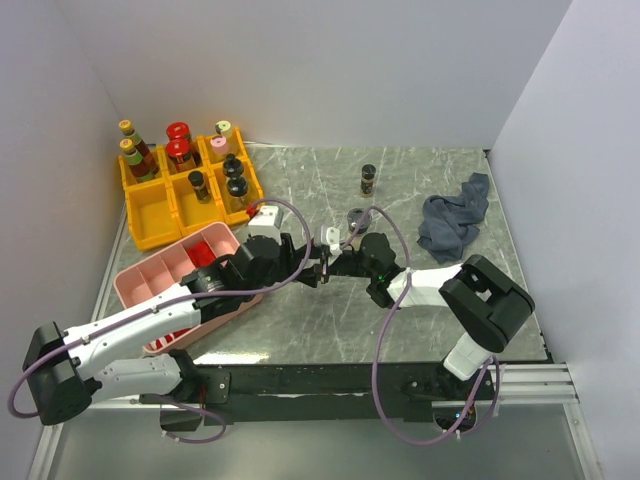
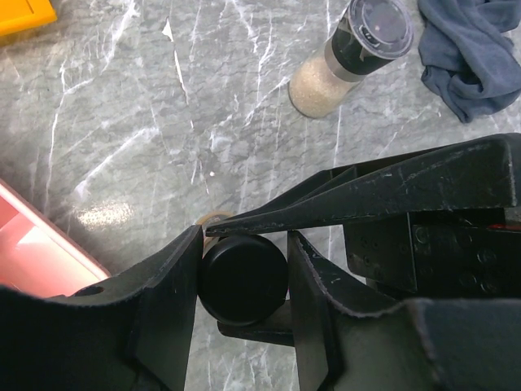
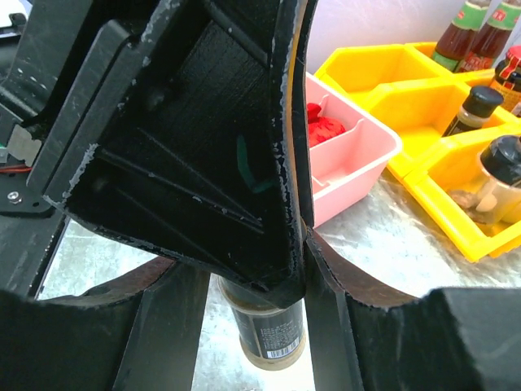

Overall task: Organize the condiment bottles
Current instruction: Pick up the bottle from the center of the board, then place the bottle in the storage box.

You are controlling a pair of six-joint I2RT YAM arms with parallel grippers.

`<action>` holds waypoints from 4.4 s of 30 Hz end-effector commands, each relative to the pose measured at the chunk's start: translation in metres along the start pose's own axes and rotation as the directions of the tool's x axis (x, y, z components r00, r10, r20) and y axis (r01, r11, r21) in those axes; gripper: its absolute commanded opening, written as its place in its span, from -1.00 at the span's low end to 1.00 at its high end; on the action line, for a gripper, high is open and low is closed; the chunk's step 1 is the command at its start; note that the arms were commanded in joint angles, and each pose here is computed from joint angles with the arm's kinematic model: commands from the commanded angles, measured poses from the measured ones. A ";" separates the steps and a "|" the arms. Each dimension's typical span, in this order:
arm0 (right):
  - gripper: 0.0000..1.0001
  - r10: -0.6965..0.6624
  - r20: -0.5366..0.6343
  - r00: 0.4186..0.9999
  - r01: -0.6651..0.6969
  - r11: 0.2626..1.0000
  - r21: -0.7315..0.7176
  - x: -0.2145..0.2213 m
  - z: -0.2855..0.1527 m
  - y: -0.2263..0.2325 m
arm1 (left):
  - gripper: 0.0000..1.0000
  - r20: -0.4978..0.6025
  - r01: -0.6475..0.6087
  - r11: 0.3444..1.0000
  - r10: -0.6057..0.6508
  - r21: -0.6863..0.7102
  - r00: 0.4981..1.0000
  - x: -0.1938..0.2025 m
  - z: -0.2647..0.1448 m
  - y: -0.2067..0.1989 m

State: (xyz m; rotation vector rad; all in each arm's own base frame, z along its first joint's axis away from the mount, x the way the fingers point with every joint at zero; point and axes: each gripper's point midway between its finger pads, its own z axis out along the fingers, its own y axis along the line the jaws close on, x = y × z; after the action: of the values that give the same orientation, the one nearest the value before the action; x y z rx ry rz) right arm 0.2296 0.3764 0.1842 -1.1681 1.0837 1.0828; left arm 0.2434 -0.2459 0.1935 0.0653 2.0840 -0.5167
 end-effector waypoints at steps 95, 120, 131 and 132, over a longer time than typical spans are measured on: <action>1.00 0.292 0.209 0.933 -0.320 0.410 0.854 -0.139 -0.191 -0.050 | -0.98 0.403 0.437 0.694 -0.225 -0.573 0.887 -0.199 0.114 0.383; 1.00 0.294 0.199 0.935 -0.311 0.409 0.858 -0.137 -0.190 -0.051 | 0.26 0.386 0.464 0.648 -0.271 -0.604 0.882 -0.175 0.126 0.396; 1.00 0.335 0.182 0.924 -0.306 0.366 0.879 -0.128 -0.189 -0.057 | 0.99 0.485 0.491 0.712 -0.239 -0.502 0.841 -0.243 0.060 0.343; 1.00 0.335 0.178 0.925 -0.302 0.365 0.881 -0.127 -0.190 -0.057 | 0.99 0.478 0.487 0.722 -0.244 -0.492 0.844 -0.244 0.057 0.337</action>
State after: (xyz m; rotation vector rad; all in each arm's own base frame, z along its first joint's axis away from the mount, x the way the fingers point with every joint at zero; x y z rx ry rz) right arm 0.2509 0.1791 0.2897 -0.1086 1.6915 0.5533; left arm 0.5154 0.0855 0.1810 -0.8470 1.8940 0.0287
